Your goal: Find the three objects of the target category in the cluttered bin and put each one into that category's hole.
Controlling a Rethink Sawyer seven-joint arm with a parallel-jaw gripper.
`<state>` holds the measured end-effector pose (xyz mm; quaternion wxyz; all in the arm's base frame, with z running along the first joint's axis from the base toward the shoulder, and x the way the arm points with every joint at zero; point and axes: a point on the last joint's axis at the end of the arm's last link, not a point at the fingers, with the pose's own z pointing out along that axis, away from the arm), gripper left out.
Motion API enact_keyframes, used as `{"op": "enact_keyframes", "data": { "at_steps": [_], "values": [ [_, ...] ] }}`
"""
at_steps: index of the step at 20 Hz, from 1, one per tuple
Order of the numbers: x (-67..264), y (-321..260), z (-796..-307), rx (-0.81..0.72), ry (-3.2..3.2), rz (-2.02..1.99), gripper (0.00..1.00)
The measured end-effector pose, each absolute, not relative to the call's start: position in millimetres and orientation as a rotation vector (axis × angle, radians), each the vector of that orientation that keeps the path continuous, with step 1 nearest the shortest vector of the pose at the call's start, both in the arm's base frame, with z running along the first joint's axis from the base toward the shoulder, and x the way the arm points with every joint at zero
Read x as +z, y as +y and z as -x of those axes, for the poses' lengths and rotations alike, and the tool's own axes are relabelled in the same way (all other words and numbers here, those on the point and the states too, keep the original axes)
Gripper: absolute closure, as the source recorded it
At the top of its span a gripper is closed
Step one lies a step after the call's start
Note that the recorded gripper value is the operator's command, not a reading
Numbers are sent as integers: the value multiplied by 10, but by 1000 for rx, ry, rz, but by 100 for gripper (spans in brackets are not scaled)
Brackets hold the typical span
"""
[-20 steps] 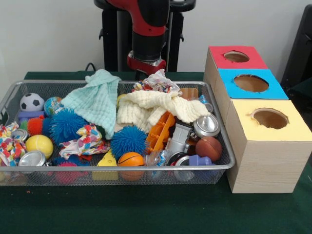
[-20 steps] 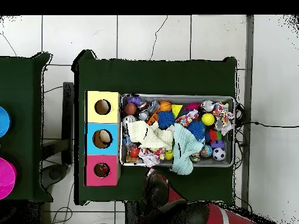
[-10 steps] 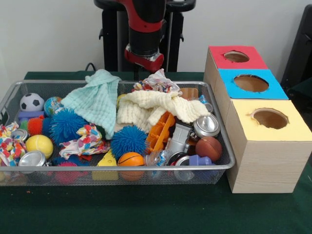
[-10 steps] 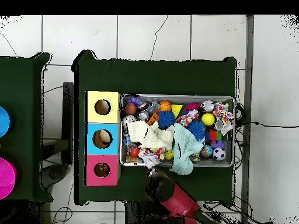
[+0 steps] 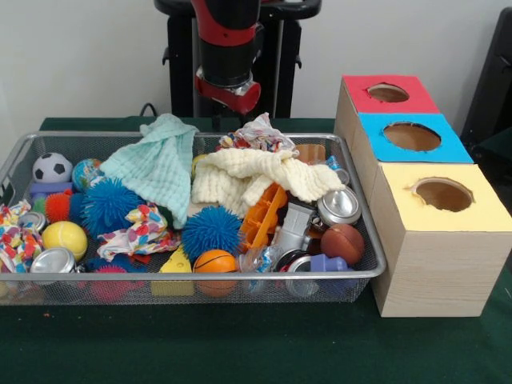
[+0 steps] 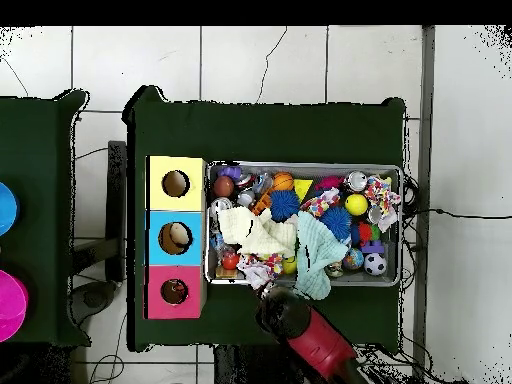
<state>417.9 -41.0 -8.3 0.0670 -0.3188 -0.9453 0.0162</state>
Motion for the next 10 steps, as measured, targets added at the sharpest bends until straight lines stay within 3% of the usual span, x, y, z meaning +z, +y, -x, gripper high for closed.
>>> {"op": "enact_keyframes", "data": {
  "at_steps": [10],
  "values": [
    [-48, -641, -4156, 33, -2840, 1009, 0]
  ]
}}
